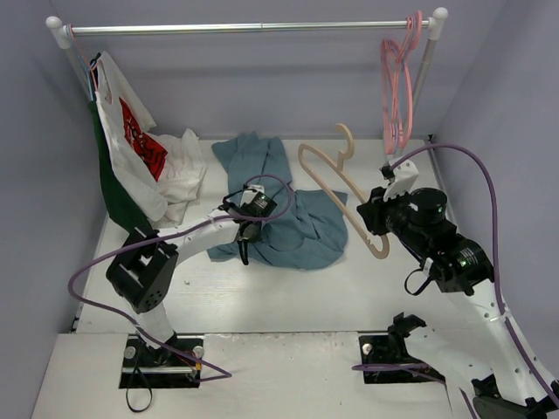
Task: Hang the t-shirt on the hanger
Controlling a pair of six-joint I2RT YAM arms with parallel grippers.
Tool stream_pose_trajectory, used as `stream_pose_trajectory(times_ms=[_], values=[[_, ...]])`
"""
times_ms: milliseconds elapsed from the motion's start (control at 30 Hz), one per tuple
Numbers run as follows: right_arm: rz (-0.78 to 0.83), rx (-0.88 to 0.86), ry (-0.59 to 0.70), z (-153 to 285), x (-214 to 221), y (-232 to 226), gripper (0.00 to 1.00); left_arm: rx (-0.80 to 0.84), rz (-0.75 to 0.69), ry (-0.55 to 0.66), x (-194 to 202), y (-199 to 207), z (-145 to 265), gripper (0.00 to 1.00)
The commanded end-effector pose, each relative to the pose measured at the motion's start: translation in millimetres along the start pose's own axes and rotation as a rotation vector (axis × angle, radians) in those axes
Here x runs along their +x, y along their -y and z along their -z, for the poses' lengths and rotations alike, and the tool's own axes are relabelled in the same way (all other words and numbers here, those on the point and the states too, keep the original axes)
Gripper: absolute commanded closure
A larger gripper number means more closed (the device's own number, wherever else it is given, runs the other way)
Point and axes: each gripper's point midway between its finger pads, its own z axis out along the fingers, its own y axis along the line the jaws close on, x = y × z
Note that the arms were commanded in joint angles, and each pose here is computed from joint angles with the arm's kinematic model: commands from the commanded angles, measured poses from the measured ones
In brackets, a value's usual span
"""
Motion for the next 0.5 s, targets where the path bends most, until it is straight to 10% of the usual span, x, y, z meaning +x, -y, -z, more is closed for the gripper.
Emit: stream_pose_trajectory(times_ms=[0, 467], values=[[0.022, -0.086, 0.098, 4, -24, -17, 1.00, 0.102, -0.022, 0.127, -43, -1, 31, 1.00], [0.098, -0.387, 0.039, 12, 6, -66, 1.00, 0.273, -0.099, 0.171, -112, -70, 74, 1.00]])
